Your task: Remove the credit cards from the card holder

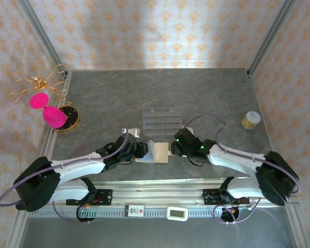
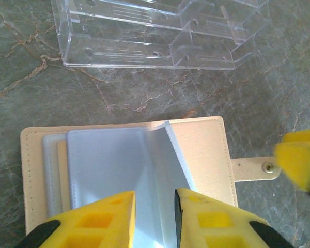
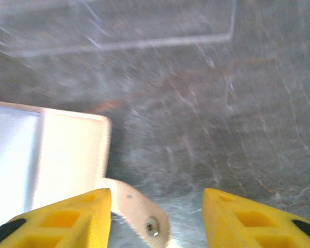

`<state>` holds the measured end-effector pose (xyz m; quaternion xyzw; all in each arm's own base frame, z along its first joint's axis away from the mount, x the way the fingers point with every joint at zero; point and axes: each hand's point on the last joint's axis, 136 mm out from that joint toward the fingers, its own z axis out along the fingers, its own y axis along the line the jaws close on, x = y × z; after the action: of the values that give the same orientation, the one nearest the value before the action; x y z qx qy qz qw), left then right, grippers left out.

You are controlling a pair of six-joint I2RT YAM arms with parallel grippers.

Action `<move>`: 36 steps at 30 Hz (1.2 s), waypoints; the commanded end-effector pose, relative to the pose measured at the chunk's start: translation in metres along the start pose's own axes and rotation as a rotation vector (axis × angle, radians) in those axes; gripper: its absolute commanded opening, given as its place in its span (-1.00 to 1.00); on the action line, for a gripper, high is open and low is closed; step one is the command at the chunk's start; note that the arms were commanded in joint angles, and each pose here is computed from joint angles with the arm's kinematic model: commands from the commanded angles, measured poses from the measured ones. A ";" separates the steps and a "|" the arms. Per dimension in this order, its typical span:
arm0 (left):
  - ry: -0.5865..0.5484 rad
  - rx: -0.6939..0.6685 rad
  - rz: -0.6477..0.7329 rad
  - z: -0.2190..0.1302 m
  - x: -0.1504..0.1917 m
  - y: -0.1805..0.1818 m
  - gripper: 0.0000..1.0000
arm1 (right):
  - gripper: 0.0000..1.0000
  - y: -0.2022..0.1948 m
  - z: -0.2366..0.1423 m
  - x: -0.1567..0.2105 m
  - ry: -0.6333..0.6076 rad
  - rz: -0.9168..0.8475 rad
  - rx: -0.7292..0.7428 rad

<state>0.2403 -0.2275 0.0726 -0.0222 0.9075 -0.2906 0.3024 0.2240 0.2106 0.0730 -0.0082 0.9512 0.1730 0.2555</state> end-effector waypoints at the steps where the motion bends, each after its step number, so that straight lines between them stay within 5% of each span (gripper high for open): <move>1: -0.035 -0.036 -0.019 -0.002 -0.009 0.008 -0.34 | 0.05 0.030 -0.027 -0.025 -0.071 -0.038 -0.126; 7: -0.198 -0.128 -0.059 -0.037 -0.041 0.034 0.42 | 0.11 0.102 -0.043 -0.023 -0.065 -0.129 -0.315; 12: -0.335 -0.194 -0.050 -0.075 -0.067 0.041 0.69 | 0.11 0.150 -0.028 -0.016 0.011 -0.193 -0.409; 19: -0.412 -0.221 -0.064 -0.102 -0.071 0.052 0.81 | 0.11 0.183 0.005 0.005 0.106 -0.286 -0.392; 29: -0.395 -0.178 -0.063 -0.097 -0.061 0.053 0.83 | 0.18 0.123 0.064 0.019 0.149 -0.200 -0.023; 36: -0.375 -0.166 -0.059 -0.093 -0.055 0.054 0.83 | 0.28 0.116 0.079 0.020 0.133 -0.178 0.017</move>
<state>0.2428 -0.1238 0.1391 -0.1334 0.8508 -0.2151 0.4606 0.2209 0.3518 0.0336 -0.1225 0.9619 0.1619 0.1829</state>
